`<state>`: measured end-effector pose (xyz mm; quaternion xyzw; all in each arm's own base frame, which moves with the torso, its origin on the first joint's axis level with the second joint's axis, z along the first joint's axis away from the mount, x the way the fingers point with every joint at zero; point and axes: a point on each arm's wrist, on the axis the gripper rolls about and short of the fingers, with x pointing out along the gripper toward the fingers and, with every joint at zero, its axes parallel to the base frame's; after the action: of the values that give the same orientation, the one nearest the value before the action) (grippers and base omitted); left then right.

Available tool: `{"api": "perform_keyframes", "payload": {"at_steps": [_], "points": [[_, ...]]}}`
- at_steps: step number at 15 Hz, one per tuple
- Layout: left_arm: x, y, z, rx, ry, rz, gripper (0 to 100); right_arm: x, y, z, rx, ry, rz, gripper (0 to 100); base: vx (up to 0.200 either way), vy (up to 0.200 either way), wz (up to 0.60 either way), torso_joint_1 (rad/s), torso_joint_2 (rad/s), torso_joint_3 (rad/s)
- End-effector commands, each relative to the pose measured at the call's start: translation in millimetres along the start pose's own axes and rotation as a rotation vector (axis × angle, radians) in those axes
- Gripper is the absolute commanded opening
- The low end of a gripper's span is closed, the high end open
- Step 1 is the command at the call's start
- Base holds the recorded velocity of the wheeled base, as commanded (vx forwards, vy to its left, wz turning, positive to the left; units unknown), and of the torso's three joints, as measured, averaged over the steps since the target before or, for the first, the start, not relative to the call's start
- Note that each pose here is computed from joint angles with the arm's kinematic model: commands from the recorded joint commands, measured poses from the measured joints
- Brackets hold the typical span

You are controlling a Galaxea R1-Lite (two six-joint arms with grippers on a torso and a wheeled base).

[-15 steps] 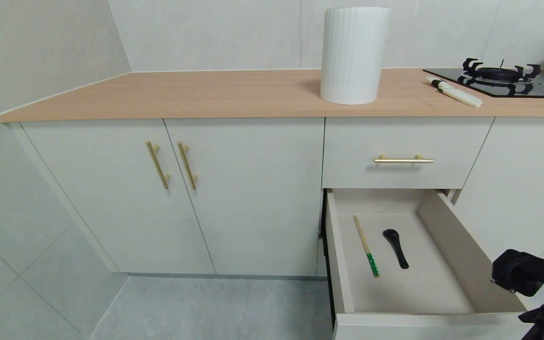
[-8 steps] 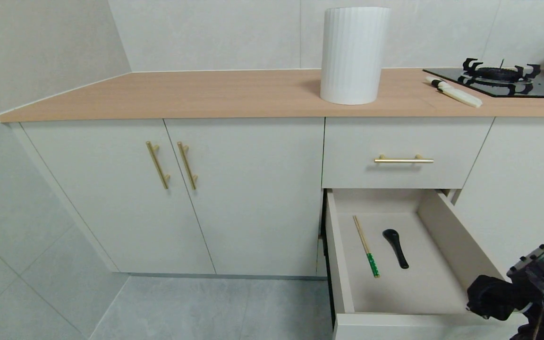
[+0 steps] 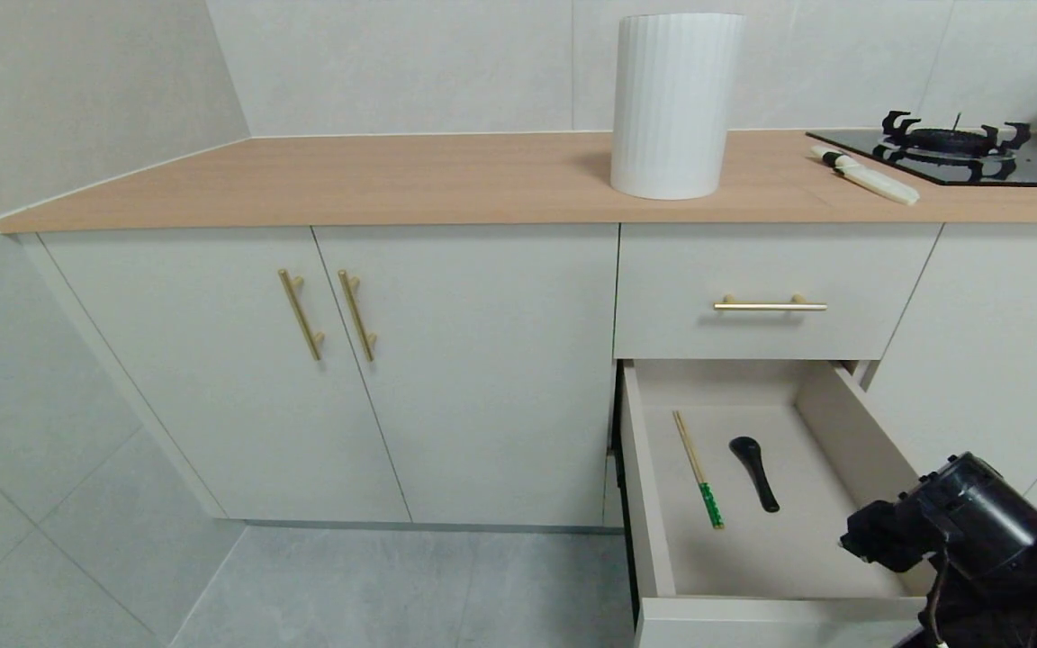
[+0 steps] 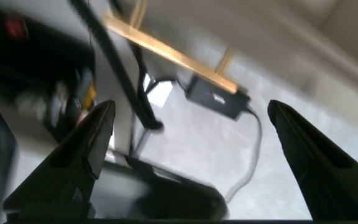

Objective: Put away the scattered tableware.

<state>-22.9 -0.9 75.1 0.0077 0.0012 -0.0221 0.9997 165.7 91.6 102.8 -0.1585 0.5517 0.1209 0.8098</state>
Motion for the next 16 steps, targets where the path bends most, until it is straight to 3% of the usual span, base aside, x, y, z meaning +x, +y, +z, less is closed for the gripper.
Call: {"api": "perform_keyframes", "payload": {"at_steps": [1,7,16], "points": [[0.0,0.0,0.0,0.000,0.000,0.000,100,9.6,2.1,7.6,0.027,0.020,-0.015,100,0.000,0.000,0.00,0.000,0.00,0.000],[0.0,0.0,0.0,0.000,0.000,0.000,100,13.6,3.4,25.0,0.151,-0.022,-0.039,100,0.000,0.000,0.00,0.000,0.00,0.000],[0.0,0.0,0.0,0.000,0.000,0.000,100,36.4,-3.2,50.1,0.316,-0.176,-0.105,100,0.000,0.000,0.00,0.000,0.00,0.000]]}}
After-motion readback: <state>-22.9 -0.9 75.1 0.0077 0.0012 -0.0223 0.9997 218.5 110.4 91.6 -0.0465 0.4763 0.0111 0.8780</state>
